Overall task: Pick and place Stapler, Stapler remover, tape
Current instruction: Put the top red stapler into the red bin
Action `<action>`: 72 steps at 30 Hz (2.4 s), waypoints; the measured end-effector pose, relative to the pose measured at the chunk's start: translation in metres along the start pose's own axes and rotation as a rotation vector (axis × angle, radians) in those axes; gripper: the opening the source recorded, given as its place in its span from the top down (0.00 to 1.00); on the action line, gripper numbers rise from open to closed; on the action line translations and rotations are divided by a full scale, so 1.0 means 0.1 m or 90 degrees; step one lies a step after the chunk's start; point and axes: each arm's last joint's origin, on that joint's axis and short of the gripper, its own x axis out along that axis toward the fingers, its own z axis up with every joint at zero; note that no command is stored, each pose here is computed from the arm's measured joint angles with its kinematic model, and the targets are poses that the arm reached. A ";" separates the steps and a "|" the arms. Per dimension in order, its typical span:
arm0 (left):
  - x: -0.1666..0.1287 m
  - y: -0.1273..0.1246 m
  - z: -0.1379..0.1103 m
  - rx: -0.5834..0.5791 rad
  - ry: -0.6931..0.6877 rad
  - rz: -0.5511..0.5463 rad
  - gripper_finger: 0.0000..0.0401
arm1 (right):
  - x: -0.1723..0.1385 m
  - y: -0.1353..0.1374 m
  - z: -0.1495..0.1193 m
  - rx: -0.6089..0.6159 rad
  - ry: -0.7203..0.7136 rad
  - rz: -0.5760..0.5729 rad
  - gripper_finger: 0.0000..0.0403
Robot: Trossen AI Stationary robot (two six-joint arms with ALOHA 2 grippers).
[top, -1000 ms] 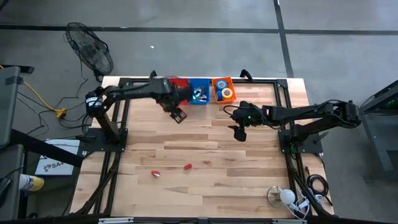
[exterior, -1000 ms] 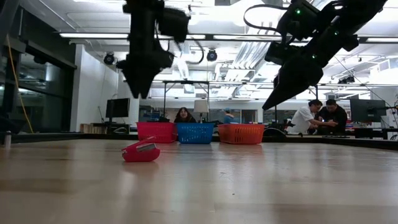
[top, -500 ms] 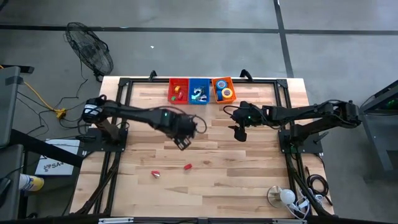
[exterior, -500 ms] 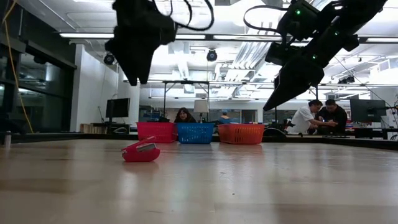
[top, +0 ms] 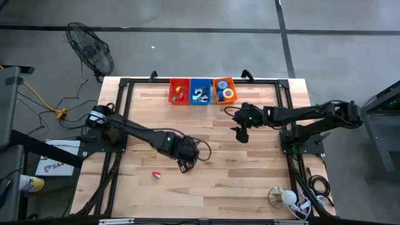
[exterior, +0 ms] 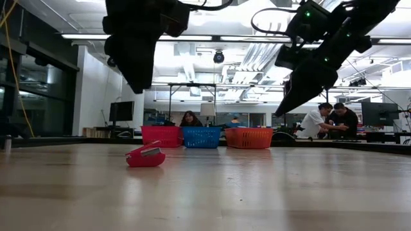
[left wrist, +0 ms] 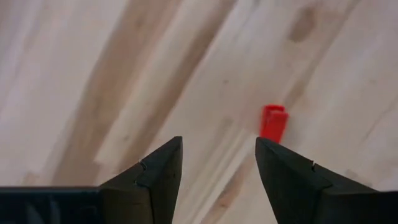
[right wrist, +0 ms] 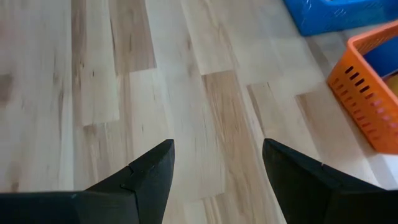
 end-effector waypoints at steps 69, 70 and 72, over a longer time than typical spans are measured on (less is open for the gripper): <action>0.93 -0.50 -0.17 0.055 0.068 -0.026 0.59 | 0.00 0.00 -0.08 0.014 0.051 -0.007 0.41; 0.93 -0.50 -0.17 0.055 0.070 -0.027 0.62 | 0.00 0.00 -0.08 0.016 0.051 -0.007 0.41; 0.93 -0.50 -0.17 0.055 0.074 -0.028 0.69 | 0.00 0.00 -0.08 0.020 0.051 -0.007 0.41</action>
